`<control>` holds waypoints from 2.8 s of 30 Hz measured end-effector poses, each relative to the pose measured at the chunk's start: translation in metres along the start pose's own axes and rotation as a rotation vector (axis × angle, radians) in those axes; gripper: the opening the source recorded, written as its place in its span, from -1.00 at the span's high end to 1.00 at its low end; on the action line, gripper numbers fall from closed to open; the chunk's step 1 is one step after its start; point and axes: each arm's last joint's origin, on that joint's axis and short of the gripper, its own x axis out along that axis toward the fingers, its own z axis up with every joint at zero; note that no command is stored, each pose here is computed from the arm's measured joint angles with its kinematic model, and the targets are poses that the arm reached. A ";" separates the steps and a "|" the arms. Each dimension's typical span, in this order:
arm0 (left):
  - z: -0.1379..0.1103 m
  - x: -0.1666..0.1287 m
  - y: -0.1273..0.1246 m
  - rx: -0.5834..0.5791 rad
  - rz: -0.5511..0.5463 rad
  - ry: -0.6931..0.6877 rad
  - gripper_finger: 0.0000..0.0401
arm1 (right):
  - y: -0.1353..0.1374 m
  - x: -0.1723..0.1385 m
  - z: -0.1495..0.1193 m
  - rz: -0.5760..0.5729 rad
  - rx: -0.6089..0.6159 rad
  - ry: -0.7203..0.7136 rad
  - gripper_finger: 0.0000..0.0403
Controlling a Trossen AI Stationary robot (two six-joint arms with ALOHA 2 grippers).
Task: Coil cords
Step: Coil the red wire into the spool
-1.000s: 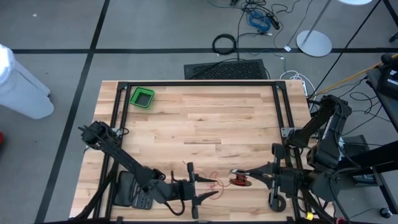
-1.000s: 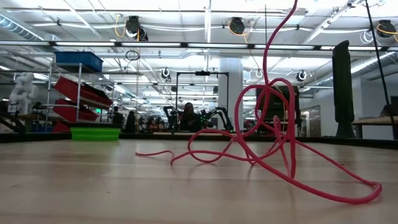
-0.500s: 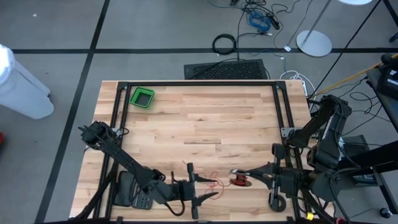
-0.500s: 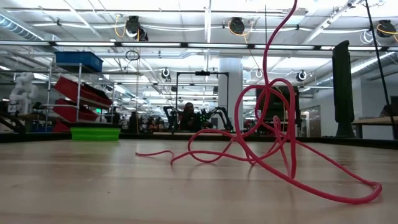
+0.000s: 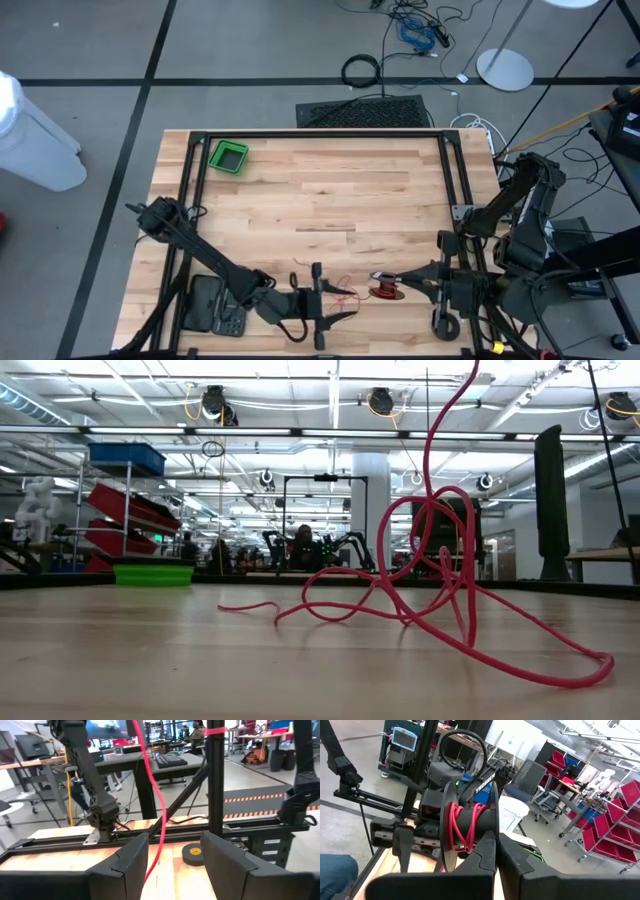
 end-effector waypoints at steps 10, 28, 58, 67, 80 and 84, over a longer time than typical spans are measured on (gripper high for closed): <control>-0.007 0.005 0.003 0.011 0.017 0.015 0.06 | 0.000 0.000 0.000 0.000 -0.001 0.000 1.00; -0.010 0.006 0.004 -0.022 0.019 0.040 0.06 | 0.000 0.000 -0.002 -0.002 -0.016 0.011 1.00; -0.012 0.006 0.005 0.026 0.021 0.062 0.20 | 0.000 0.000 -0.002 -0.001 -0.013 0.010 1.00; -0.014 0.006 0.004 0.041 0.020 0.082 0.27 | 0.000 0.000 -0.002 -0.001 -0.013 0.010 1.00; -0.017 0.006 0.004 0.049 0.017 0.104 0.27 | 0.000 0.000 -0.002 -0.001 -0.013 0.010 1.00; -0.018 0.005 0.004 0.052 0.017 0.116 0.27 | 0.000 0.000 -0.002 -0.001 -0.014 0.010 1.00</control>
